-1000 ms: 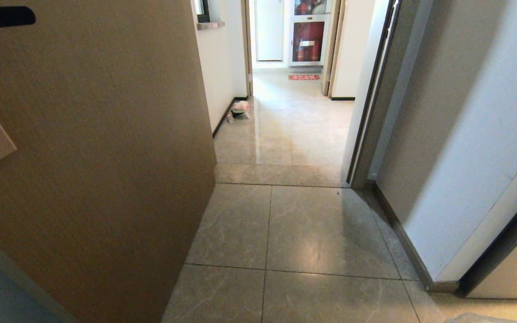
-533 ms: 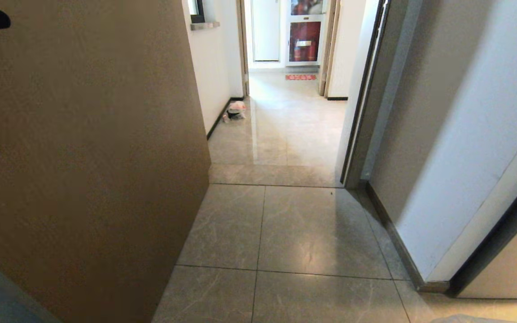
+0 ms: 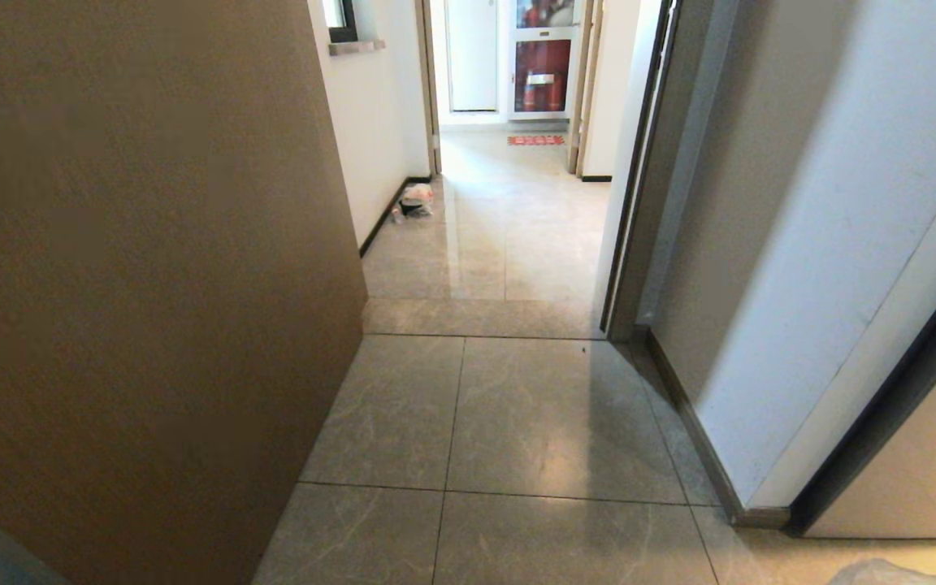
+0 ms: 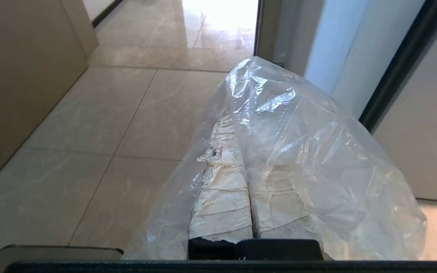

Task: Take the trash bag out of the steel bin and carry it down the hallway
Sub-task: Put the trash bag at the door

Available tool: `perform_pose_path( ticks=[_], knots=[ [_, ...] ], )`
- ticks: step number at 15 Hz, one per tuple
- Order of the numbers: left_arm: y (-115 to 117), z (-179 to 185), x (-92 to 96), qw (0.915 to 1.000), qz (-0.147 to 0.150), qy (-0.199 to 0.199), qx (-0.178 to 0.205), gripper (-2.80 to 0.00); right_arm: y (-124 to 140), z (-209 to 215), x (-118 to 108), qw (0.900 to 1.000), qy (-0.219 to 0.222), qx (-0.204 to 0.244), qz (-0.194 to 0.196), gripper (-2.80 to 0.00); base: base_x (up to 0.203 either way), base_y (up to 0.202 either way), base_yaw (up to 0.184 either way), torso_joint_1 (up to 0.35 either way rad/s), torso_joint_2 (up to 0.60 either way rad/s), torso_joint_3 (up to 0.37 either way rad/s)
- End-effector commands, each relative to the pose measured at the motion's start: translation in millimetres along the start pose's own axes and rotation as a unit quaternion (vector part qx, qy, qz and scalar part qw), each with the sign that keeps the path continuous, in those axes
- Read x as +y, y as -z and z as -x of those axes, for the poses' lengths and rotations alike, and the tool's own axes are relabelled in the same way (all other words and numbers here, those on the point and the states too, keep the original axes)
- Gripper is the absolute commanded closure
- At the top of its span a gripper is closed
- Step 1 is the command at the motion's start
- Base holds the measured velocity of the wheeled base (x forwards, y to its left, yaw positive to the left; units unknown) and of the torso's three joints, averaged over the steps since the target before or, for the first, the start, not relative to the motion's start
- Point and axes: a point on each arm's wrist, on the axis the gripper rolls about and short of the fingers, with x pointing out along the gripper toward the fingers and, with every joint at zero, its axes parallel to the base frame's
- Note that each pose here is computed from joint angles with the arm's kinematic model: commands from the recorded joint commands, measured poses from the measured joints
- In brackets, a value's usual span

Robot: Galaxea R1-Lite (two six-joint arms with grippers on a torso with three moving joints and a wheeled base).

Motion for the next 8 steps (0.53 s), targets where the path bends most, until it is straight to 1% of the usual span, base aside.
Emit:
perform_pose_path(
  ticks=[1, 8],
  knots=[
    [0.4, -0.1, 0.0, 1.0, 0.0, 0.0, 0.001, 0.0, 0.1, -0.1, 0.0, 1.0, 0.0, 0.001, 0.0, 0.0, 0.0, 0.0, 0.0, 0.0, 0.0, 0.0],
    [0.3, -0.1, 0.0, 1.0, -0.001, 0.0, 0.0, 0.0, 0.1, -0.1, 0.0, 1.0, 0.0, 0.001, 0.0, 0.0, 0.0, 0.0, 0.0, 0.0, 0.0, 0.0]
  ],
)
